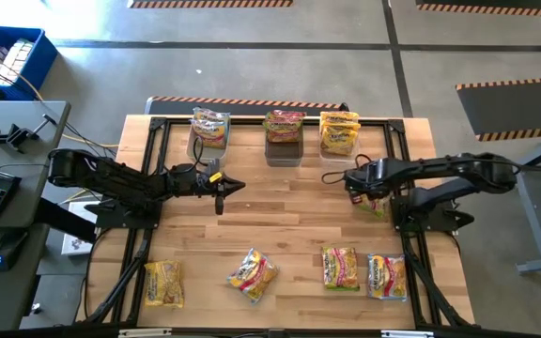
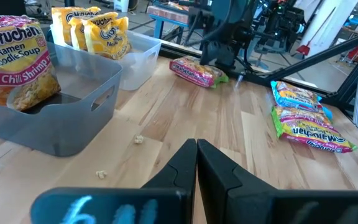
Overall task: Sort Maruchan noodles
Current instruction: Put the green noodle pack into the black bin
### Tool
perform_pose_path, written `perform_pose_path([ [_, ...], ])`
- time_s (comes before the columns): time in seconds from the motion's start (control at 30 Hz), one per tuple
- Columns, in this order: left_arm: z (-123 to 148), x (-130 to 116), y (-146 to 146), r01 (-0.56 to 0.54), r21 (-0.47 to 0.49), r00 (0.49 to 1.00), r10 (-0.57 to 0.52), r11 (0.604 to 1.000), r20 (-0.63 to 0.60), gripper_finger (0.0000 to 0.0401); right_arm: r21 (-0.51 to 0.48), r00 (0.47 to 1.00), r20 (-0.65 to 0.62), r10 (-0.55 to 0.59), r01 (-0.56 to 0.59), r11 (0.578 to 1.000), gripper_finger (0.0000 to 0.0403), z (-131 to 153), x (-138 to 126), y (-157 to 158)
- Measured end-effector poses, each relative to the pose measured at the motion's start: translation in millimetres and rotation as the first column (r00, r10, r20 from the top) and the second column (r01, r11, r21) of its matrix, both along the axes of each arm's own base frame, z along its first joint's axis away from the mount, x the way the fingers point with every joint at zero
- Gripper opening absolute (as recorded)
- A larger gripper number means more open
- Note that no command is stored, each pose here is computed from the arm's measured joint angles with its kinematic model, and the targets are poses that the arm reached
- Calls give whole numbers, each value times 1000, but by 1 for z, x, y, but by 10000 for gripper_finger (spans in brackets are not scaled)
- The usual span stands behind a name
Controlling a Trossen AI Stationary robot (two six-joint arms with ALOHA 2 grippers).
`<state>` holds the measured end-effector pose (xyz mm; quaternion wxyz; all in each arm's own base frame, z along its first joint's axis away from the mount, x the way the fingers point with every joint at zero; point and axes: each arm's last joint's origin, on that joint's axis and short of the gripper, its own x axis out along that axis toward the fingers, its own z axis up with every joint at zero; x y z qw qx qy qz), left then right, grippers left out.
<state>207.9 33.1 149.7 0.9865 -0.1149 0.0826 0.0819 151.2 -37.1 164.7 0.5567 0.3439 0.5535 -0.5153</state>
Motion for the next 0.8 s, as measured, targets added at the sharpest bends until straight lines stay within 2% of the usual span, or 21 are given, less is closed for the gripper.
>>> perform_pose_path([
  [0.1,0,0,0,0,0,1000,0,1000,0,5,9,999,-22,43,-43,999,0,-6,6,-1],
  [0.2,0,0,0,0,0,1000,0,1000,0,5,-14,993,20,113,-112,994,0,-7,19,-4],
  [0.33,0,0,0,0,0,1000,0,1000,0,5,-35,953,79,292,-290,957,0,1,38,0],
  [0.4,0,0,0,0,0,1000,0,1000,1,5,-67,895,154,419,-413,908,0,7,52,4],
  [0.5,0,0,0,0,0,1000,0,1000,1,5,-131,767,259,587,-574,808,0,14,70,13],
  [0.57,0,0,0,0,-1,1000,0,1000,2,5,-188,693,306,654,-629,754,0,21,79,19],
  [0.6,0,0,0,-1,-5,1000,1,1000,3,5,-208,677,314,666,-635,744,0,24,82,21],
  [0.67,0,0,0,-3,-17,1000,3,1000,4,5,-229,692,298,657,-616,753,0,28,84,22],
  [0.8,0,0,0,-7,-41,1000,8,999,8,5,-234,813,270,516,-465,854,0,32,79,16],
])
